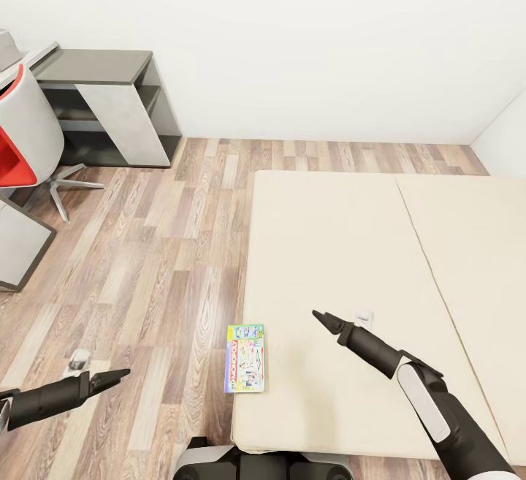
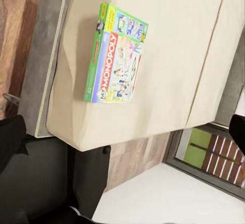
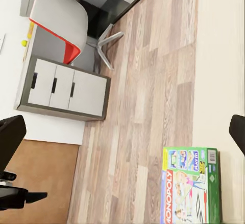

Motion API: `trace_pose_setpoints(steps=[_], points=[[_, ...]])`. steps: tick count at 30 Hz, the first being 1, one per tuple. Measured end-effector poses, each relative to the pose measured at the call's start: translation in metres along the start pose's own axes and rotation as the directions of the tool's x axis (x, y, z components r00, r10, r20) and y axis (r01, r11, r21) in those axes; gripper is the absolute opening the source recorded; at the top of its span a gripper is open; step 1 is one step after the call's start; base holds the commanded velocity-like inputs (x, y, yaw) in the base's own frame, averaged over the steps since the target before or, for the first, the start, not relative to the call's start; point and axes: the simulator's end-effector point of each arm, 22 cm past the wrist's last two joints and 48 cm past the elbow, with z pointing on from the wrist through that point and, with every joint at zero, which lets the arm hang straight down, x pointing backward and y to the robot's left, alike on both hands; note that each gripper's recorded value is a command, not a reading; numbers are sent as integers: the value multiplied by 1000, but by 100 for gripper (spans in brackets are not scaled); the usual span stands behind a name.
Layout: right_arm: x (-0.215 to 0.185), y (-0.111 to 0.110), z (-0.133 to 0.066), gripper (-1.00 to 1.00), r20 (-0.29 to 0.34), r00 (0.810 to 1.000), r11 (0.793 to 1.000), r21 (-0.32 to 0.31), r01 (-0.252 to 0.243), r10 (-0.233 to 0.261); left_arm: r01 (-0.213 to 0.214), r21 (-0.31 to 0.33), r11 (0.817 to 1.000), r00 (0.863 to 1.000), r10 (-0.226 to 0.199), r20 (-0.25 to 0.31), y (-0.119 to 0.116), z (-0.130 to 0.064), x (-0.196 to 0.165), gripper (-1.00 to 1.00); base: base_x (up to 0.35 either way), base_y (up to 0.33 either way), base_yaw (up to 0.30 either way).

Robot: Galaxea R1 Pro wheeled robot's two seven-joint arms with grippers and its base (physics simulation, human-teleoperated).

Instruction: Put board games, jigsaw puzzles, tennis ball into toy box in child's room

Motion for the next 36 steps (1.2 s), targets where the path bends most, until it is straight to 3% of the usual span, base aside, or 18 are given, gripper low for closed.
trace_pose_setpoints(steps=[6, 36], points=[[-8, -9, -8, 100, 15, 1000, 1000, 20, 1, -2, 2, 7, 1000, 1000, -2, -3, -2, 3, 1, 100, 0, 0, 0], [-10, -7, -8, 100, 20, 1000, 1000, 18, 5, -5, 2, 15, 1000, 1000, -2, 1, -3, 2, 1, 100, 0, 34, -1]])
